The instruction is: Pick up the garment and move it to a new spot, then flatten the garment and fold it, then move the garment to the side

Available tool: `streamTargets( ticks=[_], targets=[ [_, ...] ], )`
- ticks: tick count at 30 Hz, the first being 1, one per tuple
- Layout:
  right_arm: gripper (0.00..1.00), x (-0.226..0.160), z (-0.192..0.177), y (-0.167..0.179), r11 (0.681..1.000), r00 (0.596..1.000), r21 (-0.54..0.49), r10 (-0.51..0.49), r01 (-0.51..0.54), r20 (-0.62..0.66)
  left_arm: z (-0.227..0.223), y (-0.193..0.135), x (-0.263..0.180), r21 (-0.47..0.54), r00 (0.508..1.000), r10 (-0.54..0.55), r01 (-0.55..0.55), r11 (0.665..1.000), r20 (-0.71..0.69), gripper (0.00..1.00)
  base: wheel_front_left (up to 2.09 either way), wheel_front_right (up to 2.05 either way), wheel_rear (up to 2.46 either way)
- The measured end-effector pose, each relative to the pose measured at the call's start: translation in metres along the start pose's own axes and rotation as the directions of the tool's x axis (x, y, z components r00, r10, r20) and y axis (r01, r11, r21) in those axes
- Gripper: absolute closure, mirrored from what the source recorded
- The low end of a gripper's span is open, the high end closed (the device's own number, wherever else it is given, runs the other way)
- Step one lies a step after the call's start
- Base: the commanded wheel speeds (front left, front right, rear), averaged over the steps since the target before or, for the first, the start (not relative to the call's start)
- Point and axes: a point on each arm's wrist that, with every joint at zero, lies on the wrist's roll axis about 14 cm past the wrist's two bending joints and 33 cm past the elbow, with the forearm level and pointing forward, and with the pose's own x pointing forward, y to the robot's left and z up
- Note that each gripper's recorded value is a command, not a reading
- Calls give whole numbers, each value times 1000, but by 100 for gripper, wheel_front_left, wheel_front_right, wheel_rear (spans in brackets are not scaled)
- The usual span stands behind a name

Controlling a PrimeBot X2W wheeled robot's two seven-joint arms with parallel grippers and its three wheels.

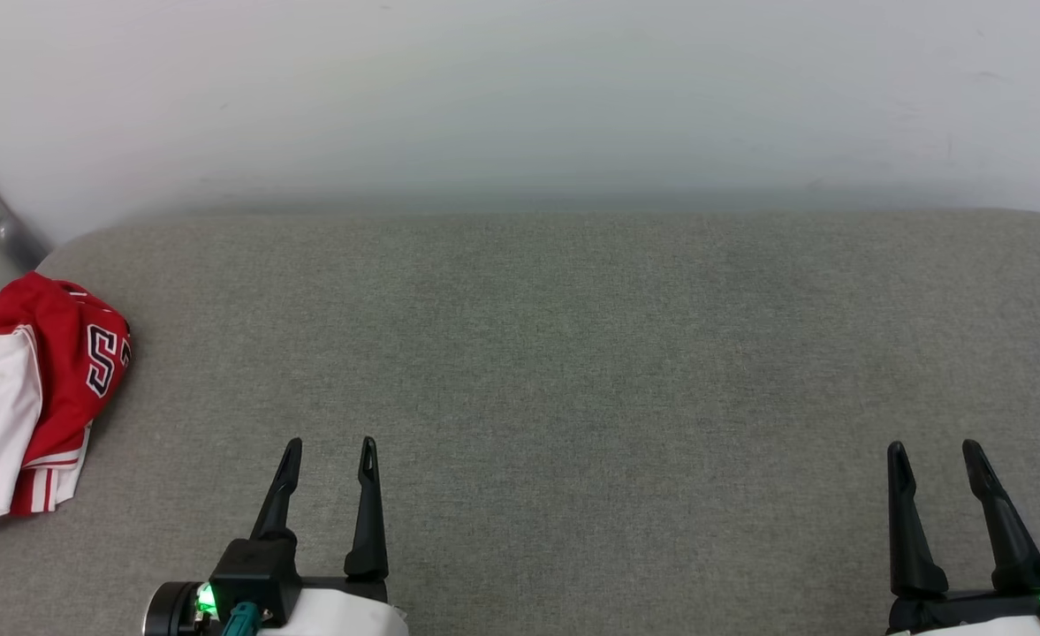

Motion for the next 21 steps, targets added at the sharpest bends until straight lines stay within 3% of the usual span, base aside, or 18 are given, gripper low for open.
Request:
streamTargets(
  ticks=[21],
  targets=[
    [0,-3,-11,3,999,1000,41,1,1,-31,-10,6,-4,-30,999,30,-31,999,-34,0,0,0,0]
  ],
)
